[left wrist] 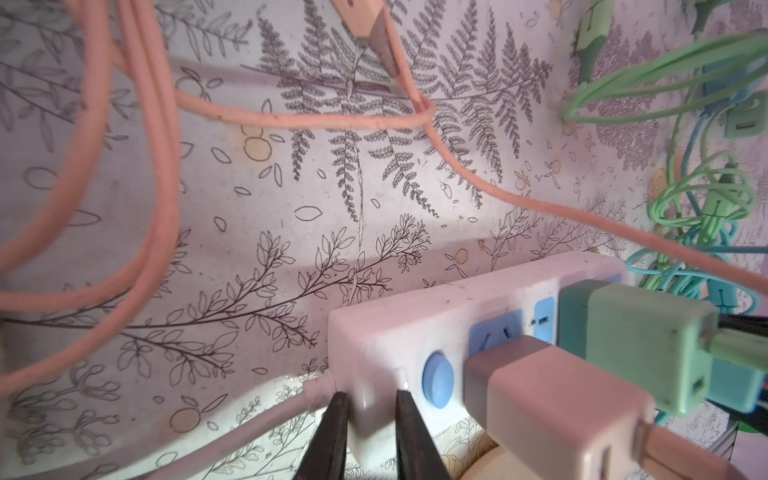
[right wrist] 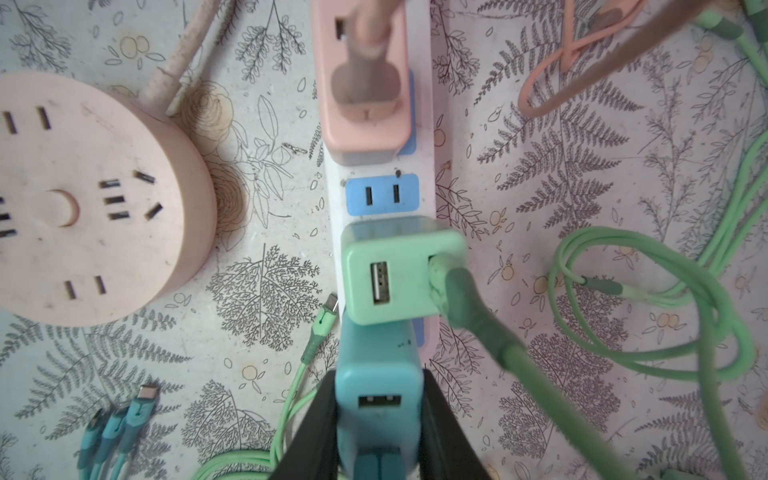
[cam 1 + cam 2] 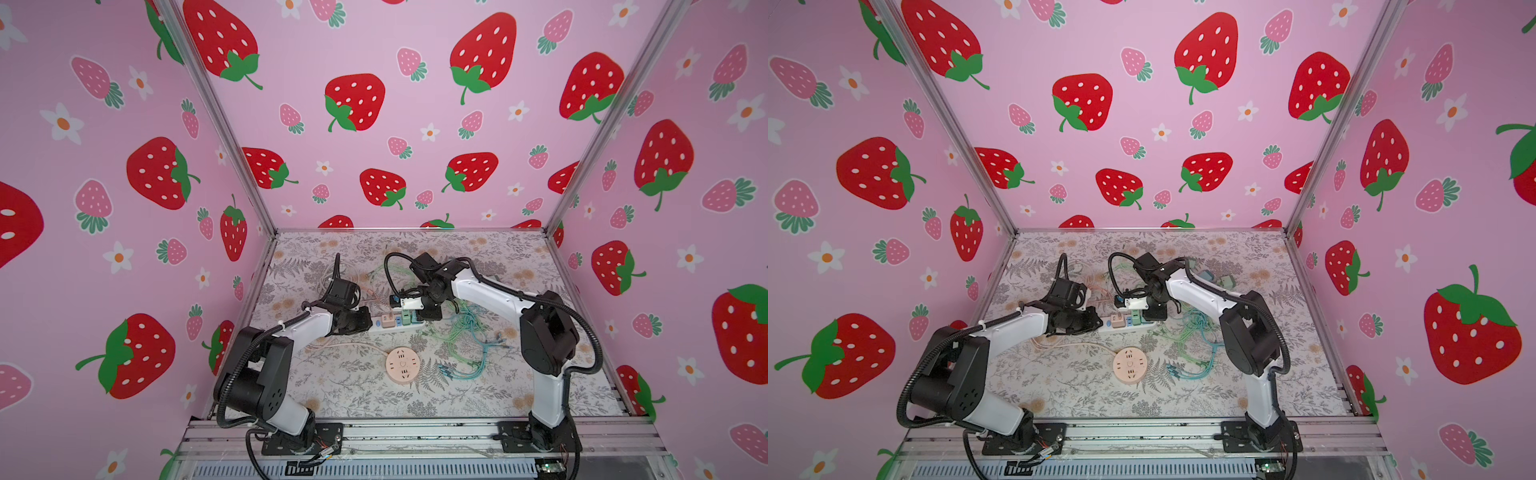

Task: Insert the plug
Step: 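Lower the teal charger with the right gripper toward the socket beside the mint charger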

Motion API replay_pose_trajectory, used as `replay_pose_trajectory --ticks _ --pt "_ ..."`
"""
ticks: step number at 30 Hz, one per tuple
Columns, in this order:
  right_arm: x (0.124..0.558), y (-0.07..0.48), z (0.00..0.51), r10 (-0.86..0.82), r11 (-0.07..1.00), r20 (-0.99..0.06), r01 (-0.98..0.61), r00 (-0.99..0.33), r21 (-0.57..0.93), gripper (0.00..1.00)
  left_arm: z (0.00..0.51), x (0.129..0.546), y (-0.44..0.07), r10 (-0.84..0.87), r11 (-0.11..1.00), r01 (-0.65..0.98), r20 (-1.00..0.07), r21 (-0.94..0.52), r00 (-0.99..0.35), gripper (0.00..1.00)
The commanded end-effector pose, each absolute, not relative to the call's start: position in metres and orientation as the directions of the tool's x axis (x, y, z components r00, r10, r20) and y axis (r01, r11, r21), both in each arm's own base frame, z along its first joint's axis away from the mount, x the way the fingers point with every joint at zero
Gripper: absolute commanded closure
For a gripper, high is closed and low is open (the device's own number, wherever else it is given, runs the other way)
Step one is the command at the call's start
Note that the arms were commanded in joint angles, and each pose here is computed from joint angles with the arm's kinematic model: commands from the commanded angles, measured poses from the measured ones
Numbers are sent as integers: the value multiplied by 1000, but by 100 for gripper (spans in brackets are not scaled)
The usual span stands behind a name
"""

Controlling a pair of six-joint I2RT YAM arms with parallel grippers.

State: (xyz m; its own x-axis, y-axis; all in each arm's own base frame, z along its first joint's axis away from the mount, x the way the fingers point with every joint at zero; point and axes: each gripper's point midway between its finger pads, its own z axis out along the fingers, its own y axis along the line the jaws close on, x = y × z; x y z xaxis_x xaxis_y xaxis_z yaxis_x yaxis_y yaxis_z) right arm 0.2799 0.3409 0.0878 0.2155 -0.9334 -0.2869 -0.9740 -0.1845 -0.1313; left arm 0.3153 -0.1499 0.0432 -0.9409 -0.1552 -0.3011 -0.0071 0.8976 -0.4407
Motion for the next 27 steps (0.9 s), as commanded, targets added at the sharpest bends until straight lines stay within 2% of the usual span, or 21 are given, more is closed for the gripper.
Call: replay_pose_trajectory --ticks 1,9,14,20,24,27 --pt "280 338 70 -943 -215 -234 -971 235 -107 86 39 320 -146 -143 911 -8 -297 -413 -944 77" --pt "280 337 54 -953 -223 -191 -971 236 -87 86 41 319 -145 -135 913 -1 -301 -407 -944 78" --pt "281 329 34 -964 -223 -129 -972 231 -70 86 42 318 -144 -132 915 2 -305 -404 -943 78" --pt "281 330 29 -965 -220 -135 -973 227 -66 85 42 317 -143 -131 918 2 -306 -398 -943 78" --pt "280 335 41 -961 -208 -170 -975 219 -82 80 43 317 -143 -127 918 6 -307 -396 -943 78" --pt "283 340 57 -958 -182 -205 -977 201 -107 70 44 319 -144 -125 918 9 -311 -396 -942 78"
